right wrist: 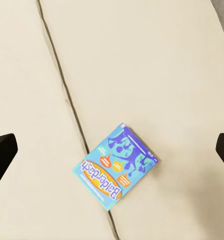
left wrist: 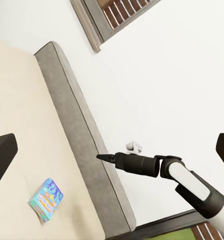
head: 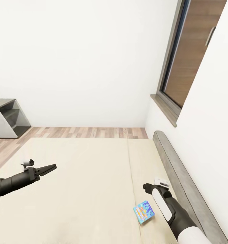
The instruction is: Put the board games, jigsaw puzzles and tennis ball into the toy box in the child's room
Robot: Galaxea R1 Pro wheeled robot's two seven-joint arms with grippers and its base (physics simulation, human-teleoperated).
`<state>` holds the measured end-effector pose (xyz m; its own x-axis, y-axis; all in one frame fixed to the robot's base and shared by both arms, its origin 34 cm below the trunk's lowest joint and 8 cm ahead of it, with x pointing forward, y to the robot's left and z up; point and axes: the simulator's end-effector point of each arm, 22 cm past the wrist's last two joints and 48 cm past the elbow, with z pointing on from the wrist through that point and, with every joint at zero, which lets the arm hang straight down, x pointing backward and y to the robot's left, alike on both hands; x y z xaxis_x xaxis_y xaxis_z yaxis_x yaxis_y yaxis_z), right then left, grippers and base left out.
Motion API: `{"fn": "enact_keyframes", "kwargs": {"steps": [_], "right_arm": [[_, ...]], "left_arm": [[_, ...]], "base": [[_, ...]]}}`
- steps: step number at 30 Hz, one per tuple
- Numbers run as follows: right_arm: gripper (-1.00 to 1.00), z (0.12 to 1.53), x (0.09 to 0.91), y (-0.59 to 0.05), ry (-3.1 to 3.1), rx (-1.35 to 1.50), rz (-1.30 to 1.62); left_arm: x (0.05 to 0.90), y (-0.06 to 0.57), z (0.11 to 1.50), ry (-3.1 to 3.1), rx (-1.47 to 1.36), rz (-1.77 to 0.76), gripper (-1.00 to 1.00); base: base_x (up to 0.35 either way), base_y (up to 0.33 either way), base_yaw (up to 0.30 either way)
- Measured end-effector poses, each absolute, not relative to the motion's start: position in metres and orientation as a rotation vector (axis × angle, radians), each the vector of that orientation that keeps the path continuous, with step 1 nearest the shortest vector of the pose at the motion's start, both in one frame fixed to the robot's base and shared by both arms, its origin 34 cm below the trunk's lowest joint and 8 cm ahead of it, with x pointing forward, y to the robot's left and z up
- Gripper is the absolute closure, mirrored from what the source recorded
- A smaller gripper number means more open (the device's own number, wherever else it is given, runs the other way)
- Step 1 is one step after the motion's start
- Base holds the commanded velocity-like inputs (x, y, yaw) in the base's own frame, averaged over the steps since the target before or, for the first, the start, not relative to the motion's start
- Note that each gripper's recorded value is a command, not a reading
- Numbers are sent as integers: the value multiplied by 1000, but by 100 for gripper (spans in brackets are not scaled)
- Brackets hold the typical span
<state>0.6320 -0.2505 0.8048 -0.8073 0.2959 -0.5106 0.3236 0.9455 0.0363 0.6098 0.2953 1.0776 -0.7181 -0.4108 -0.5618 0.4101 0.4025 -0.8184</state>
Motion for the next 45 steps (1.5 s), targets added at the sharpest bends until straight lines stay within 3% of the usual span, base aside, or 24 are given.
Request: {"fn": "enact_keyframes", "kwargs": {"steps": [45], "right_arm": [[-100, 771, 624, -248, 2597, 451, -72]], "left_arm": [[614, 294, 1040, 1975, -52, -1420, -100]], "base": [[0, 0, 0]]}}
